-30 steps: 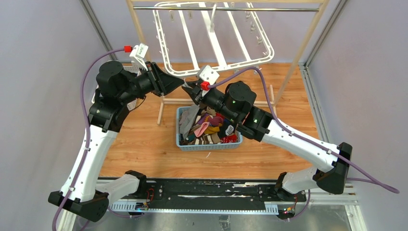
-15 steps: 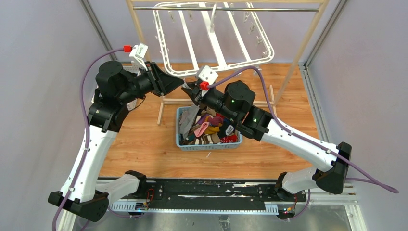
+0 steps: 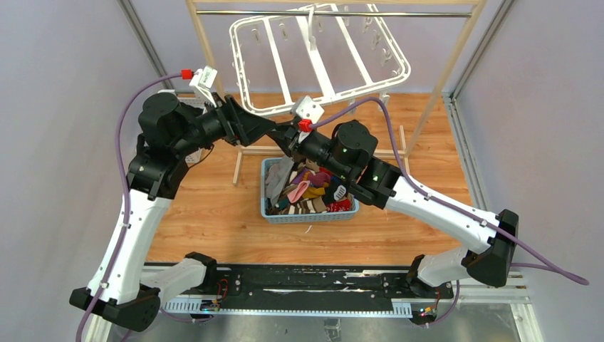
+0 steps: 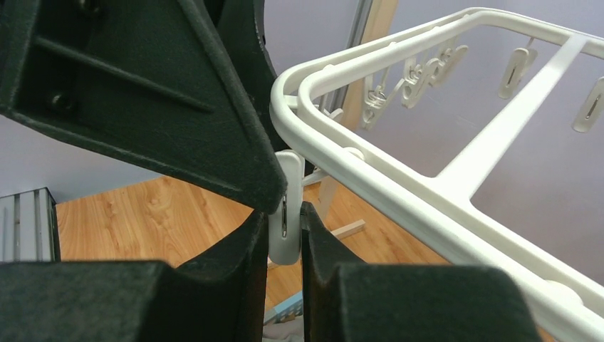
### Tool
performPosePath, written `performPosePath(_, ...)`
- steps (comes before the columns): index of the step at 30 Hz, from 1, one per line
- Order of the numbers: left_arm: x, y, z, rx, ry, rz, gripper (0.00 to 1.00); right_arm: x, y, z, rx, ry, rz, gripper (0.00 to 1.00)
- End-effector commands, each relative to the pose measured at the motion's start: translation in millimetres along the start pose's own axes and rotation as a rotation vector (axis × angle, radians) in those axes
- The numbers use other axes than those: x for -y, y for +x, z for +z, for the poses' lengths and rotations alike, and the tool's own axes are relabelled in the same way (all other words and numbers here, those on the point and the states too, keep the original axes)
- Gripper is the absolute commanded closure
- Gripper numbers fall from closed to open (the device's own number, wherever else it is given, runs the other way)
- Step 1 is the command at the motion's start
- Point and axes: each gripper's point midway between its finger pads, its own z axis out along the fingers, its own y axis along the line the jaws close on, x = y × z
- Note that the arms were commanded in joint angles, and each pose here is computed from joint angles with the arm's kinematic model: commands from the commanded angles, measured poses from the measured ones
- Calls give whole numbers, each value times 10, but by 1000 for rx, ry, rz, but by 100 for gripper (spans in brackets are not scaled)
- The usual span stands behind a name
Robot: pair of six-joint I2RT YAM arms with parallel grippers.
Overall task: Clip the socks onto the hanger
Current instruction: Open the clamp at the hanger.
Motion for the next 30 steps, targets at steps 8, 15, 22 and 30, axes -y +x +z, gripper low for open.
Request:
performPosePath(8, -2, 94, -235, 69, -60, -87, 31, 32, 153, 57, 84, 105, 133, 100)
performPosePath(15, -41, 13, -183, 117, -70, -141, 32, 63, 190, 94, 114, 165, 177, 100)
performPosePath(22, -59, -32, -82, 119, -51, -148, 37, 70, 158, 96, 138, 199, 231, 100)
performPosePath(30, -117, 7, -117, 119, -85, -136, 41, 71, 122, 72, 178, 243, 248, 100)
